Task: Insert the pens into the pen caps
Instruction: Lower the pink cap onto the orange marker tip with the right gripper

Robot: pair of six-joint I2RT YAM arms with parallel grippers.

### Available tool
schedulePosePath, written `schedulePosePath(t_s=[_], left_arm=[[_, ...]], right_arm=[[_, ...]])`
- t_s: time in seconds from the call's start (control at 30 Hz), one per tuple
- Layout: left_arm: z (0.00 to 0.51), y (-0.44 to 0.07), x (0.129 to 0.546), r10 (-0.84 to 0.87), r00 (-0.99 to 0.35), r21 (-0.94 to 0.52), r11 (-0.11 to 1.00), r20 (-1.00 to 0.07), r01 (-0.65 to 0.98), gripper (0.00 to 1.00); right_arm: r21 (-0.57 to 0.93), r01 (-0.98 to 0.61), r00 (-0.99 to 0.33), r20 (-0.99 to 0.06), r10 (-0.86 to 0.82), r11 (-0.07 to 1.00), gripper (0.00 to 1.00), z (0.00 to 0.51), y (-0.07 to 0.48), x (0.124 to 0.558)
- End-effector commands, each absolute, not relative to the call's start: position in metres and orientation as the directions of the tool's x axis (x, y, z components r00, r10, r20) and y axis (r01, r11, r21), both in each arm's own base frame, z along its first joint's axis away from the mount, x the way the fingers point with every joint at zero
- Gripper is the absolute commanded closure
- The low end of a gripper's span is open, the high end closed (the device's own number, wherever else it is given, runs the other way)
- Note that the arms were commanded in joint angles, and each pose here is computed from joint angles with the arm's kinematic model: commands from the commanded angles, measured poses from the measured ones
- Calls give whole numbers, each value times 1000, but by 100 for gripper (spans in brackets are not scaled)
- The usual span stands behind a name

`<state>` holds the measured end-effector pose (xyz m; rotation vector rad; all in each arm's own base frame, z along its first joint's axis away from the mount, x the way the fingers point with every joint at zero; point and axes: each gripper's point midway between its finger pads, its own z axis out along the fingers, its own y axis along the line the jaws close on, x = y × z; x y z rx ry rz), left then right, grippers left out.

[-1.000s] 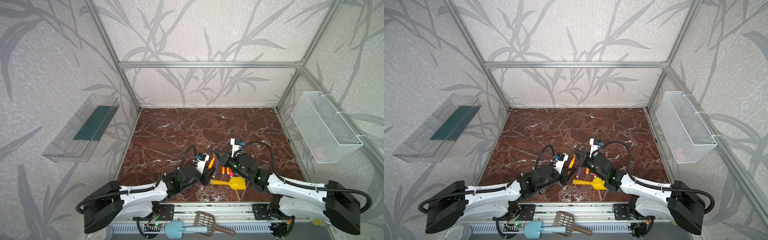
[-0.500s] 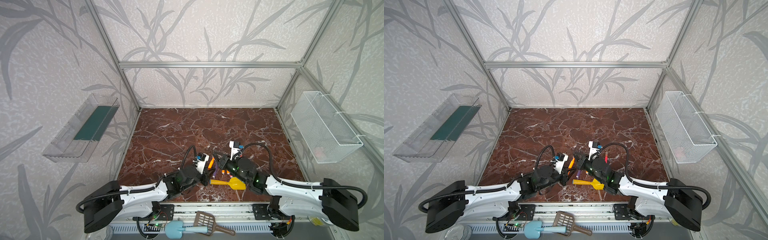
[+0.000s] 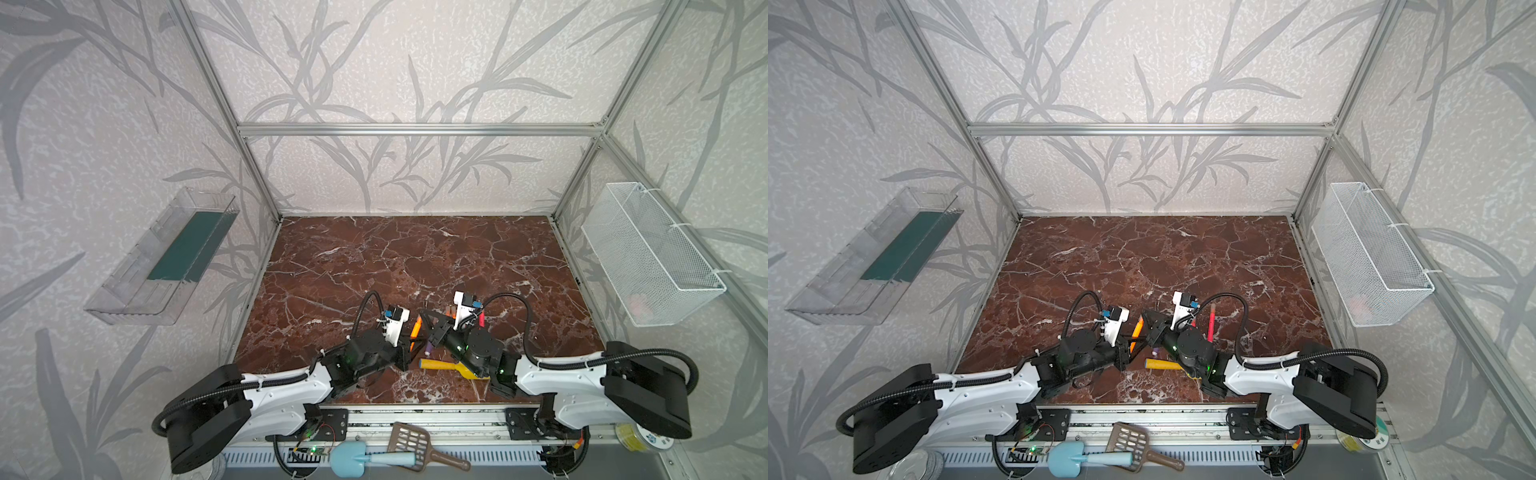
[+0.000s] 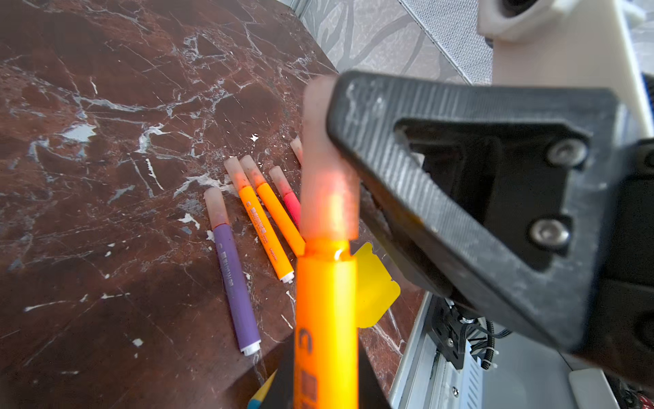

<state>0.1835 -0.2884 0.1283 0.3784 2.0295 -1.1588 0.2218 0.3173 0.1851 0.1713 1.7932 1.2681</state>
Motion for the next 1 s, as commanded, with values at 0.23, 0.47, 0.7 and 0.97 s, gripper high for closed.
schedulePosePath(t_s=[0.23,0.47,0.7,0.97], left_arm=[[162,-279,198,-240,-622,-641,515,-745,570,100],[167,-277,193,-213,-610,-620,508,-763,597,100],[167,-278,191,-199,-609,-612,507,-768,606,100],[170,-283,186,-163,-604,-597,485,-780,639,100]], right_arm=[[793,-473,-657,-608,446,384,85,191,357,191],[762,-450,-594,-645,481,466,62,204,326,204],[722,-500,-549,-691,470,477,44,235,309,205],[722,-442,-583,-682,442,532,38,237,308,223]])
